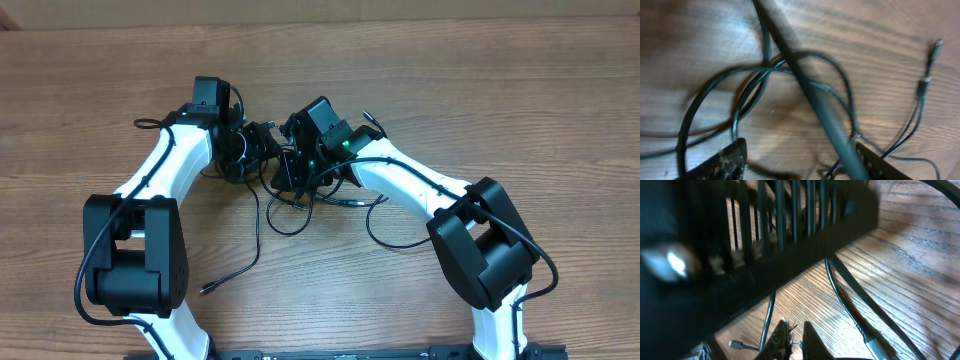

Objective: Untangle cables

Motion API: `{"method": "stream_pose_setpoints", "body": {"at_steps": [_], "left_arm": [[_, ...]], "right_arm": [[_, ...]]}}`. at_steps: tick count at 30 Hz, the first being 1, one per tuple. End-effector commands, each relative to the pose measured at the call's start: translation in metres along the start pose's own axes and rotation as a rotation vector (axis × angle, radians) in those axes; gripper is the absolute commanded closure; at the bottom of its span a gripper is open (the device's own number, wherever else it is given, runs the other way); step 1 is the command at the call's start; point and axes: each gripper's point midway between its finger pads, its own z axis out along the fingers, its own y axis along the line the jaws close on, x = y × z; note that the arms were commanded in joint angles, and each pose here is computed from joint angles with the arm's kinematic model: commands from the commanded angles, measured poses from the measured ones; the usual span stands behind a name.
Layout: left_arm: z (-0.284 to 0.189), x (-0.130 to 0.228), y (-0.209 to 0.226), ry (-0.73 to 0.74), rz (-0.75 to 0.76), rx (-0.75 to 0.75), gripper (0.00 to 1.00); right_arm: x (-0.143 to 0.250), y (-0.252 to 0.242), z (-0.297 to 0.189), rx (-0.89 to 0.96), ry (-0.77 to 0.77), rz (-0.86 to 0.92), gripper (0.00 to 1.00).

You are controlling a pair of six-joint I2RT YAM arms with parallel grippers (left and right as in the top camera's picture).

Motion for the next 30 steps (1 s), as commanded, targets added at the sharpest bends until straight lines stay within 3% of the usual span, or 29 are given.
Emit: {"method": "stream_pose_setpoints", "body": {"at_steps": [1,2,3,5,10,12,15,18,19,22,23,27,30], "left_arm": [[0.002,0.000,-0.008,0.001,0.013,0.029,0.35],[0.002,0.001,-0.008,0.002,0.015,0.026,0.36],[0.004,0.003,-0.010,0.007,0.021,0.024,0.44],[0.006,0.004,-0.009,-0.001,0.032,0.003,0.54],[0.015,0.012,-0.010,-0.026,0.083,-0.085,0.55],[0.020,0.015,-0.015,-0.038,0.116,-0.108,0.66],[0.022,0.019,-0.023,-0.032,0.186,-0.097,0.94],[0.001,0.018,-0.055,0.011,0.266,0.035,0.96],[-0.014,0.015,-0.067,0.015,0.281,0.065,0.96],[-0.056,0.004,-0.094,-0.023,0.353,0.077,0.96],[-0.078,0.002,-0.109,-0.047,0.419,0.087,0.96],[-0.134,-0.011,-0.131,-0.157,0.493,0.043,0.96],[-0.196,-0.027,-0.149,-0.321,0.518,-0.018,0.96]], "right_arm": [[0.002,0.002,-0.001,-0.015,0.018,0.000,0.87],[0.001,0.007,-0.010,-0.051,0.024,-0.025,0.85],[-0.007,0.014,-0.033,-0.076,-0.009,-0.068,0.78],[-0.020,0.004,-0.064,-0.012,-0.078,-0.024,0.75],[-0.022,-0.040,-0.092,0.113,-0.103,0.189,0.69],[-0.015,-0.071,-0.091,0.250,-0.106,0.310,0.67],[-0.004,-0.097,-0.090,0.395,-0.123,0.455,0.64],[0.000,-0.105,-0.081,0.466,-0.131,0.460,0.59],[0.002,-0.117,-0.082,0.533,-0.151,0.483,0.39],[0.007,-0.133,-0.083,0.609,-0.169,0.549,0.17],[0.008,-0.139,-0.084,0.636,-0.183,0.581,0.00],[0.005,-0.144,-0.084,0.647,-0.211,0.586,0.00],[0.005,-0.144,-0.084,0.651,-0.213,0.585,0.00]]}}
